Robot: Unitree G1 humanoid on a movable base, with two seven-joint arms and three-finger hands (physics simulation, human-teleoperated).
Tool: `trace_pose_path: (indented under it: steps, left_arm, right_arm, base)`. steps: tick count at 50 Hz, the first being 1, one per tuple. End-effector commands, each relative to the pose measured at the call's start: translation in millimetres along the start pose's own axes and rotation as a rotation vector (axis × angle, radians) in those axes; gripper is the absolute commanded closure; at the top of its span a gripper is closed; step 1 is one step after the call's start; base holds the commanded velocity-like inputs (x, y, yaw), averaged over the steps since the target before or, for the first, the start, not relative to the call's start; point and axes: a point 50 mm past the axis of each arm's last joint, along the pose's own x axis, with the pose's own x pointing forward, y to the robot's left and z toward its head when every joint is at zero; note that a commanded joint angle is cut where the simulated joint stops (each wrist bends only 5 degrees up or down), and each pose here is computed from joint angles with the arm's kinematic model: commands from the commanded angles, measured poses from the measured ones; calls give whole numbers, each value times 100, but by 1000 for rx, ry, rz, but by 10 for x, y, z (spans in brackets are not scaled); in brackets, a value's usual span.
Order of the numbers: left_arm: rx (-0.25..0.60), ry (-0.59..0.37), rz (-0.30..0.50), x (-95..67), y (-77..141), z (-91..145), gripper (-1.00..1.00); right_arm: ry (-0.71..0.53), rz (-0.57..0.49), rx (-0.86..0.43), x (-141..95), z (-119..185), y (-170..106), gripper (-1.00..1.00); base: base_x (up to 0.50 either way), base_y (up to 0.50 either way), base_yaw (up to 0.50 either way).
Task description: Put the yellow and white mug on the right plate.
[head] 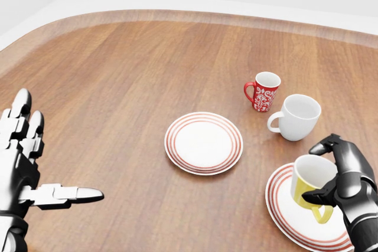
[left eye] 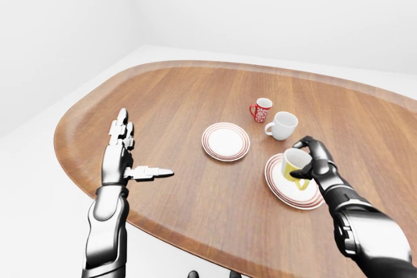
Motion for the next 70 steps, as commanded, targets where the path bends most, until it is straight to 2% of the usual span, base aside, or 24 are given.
trace_pose_path:
  steps: [1,48,49,70]
  left_arm:
    - [1,-1,0,0,-4,1,-100]
    - [1,8,-4,-1,-14,-19,-100]
    - [1,8,-3,2,-10,-18,-100]
    - [2,6,-7,-5,-22,-13,-100]
  right_arm:
    - [12,-28,7,-10,-34,5,100]
    - [33,-48,31,-32,-81,56,100]
    - [33,-50,50,-25,-66,39,-100]
    - [34,-60,49,-28,-72,39,-100]
  base:
    - [0,0,0]
    - [0,0,0]
    - [0,0,0]
    - [0,0,0]
